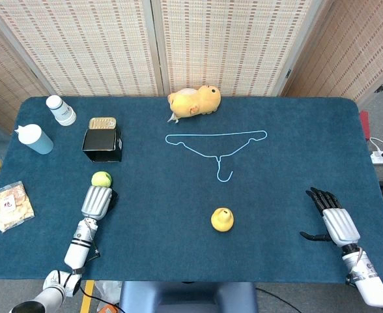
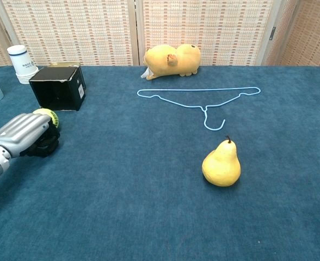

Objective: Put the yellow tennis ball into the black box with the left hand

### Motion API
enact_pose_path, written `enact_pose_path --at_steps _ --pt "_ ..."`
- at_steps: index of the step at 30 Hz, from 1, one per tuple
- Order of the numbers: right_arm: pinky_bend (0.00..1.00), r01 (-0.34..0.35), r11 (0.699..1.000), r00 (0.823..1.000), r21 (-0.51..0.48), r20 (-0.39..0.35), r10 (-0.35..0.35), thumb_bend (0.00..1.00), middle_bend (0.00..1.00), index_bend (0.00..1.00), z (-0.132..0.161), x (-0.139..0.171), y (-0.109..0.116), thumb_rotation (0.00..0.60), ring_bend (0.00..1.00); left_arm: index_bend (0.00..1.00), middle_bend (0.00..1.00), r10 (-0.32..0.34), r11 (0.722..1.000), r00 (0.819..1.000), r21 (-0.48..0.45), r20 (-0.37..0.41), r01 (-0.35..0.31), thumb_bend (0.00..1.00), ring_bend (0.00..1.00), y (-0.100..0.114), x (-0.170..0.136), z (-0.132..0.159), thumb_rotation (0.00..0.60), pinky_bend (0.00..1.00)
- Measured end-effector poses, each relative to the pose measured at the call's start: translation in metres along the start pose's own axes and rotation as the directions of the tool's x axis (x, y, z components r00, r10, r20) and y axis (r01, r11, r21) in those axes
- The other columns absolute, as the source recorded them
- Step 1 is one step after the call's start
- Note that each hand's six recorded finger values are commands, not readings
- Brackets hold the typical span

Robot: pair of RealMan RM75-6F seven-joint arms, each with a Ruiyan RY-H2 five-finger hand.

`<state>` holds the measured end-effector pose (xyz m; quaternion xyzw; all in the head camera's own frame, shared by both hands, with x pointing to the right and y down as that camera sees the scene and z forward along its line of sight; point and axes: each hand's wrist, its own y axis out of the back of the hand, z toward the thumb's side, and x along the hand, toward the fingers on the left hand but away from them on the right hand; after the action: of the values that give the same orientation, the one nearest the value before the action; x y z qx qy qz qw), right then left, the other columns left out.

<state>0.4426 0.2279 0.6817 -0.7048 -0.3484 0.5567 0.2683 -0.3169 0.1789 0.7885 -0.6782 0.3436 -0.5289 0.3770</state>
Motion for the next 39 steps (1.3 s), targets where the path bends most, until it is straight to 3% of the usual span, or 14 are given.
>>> enact_pose_path --at_steps 3,5,7,9,11,13,17,19,21,27,31,39 --pt "0.00 0.002 1.000 1.000 -0.005 0.000 -0.002 0.00 0.00 0.00 0.000 -0.001 0.000 0.596 0.00 1.00 1.00 -0.002 1.000 1.000 -0.020 0.007 0.002 0.62 1.00 0.001 0.003 0.003 0.600 1.00" --pt "0.00 0.004 1.000 1.000 -0.013 -0.002 -0.004 0.00 0.00 0.00 0.000 -0.001 0.001 0.595 0.00 0.98 0.98 -0.006 0.999 1.000 -0.047 0.014 0.006 0.39 0.98 0.001 0.004 0.004 0.573 1.00" --pt "0.00 0.005 1.000 1.000 -0.026 -0.006 -0.005 0.00 0.00 0.00 0.001 -0.001 0.001 0.595 0.00 0.89 0.87 -0.017 0.997 0.999 -0.070 0.038 0.020 0.26 0.88 0.001 0.006 0.006 0.456 0.95" --pt "0.00 0.005 1.000 1.000 -0.030 -0.010 -0.005 0.00 0.00 0.00 0.000 -0.001 0.002 0.593 0.00 0.80 0.77 -0.022 0.996 0.997 -0.089 0.069 0.028 0.23 0.77 0.004 0.007 0.007 0.336 0.87" --pt "0.00 0.004 1.000 1.000 -0.030 -0.011 -0.005 0.00 0.00 0.00 0.000 -0.002 0.001 0.594 0.00 0.71 0.69 -0.015 0.994 0.996 -0.105 0.093 0.024 0.21 0.65 0.008 0.009 0.009 0.269 0.74" --pt "0.00 0.002 1.000 1.000 -0.028 -0.009 -0.002 0.00 0.00 0.00 -0.001 -0.003 0.001 0.595 0.00 0.61 0.58 -0.006 0.993 0.993 -0.115 0.114 0.019 0.20 0.51 0.014 0.013 0.009 0.244 0.61" --pt "0.00 -0.001 1.000 1.000 -0.020 -0.007 0.000 0.00 0.00 0.00 -0.001 -0.004 0.000 0.594 0.00 0.33 0.22 -0.022 0.994 0.993 -0.108 0.116 0.034 0.19 0.11 0.019 0.022 0.004 0.212 0.19" --pt "0.00 -0.001 1.000 1.000 -0.018 -0.008 0.001 0.00 0.00 0.00 0.000 -0.004 0.000 0.594 0.00 0.23 0.08 -0.050 0.994 0.994 -0.092 0.099 0.059 0.19 0.01 0.016 0.026 0.000 0.212 0.05" --pt "0.00 -0.002 1.000 1.000 -0.018 -0.009 0.002 0.00 0.00 0.00 0.000 -0.003 0.000 0.593 0.00 0.15 0.00 -0.089 0.993 0.994 -0.075 0.069 0.094 0.19 0.00 0.011 0.029 -0.006 0.203 0.00" --pt "0.00 0.001 1.000 1.000 -0.022 -0.014 -0.001 0.00 0.00 0.00 -0.001 -0.002 0.001 0.594 0.00 0.04 0.00 -0.191 0.981 0.981 0.008 -0.042 0.192 0.18 0.00 -0.002 0.036 -0.027 0.189 0.00" --pt "0.00 -0.001 1.000 1.000 -0.020 -0.018 0.001 0.00 0.00 0.00 0.000 -0.002 0.001 0.594 0.00 0.03 0.00 -0.200 0.979 0.975 0.027 -0.093 0.204 0.18 0.00 0.000 0.040 -0.037 0.180 0.00" --pt "0.00 0.010 1.000 0.999 -0.026 -0.038 -0.011 0.00 0.00 0.00 0.002 0.001 0.003 0.594 0.00 0.02 0.00 -0.187 0.981 0.980 0.033 -0.074 0.190 0.18 0.00 0.008 0.037 -0.037 0.178 0.00"
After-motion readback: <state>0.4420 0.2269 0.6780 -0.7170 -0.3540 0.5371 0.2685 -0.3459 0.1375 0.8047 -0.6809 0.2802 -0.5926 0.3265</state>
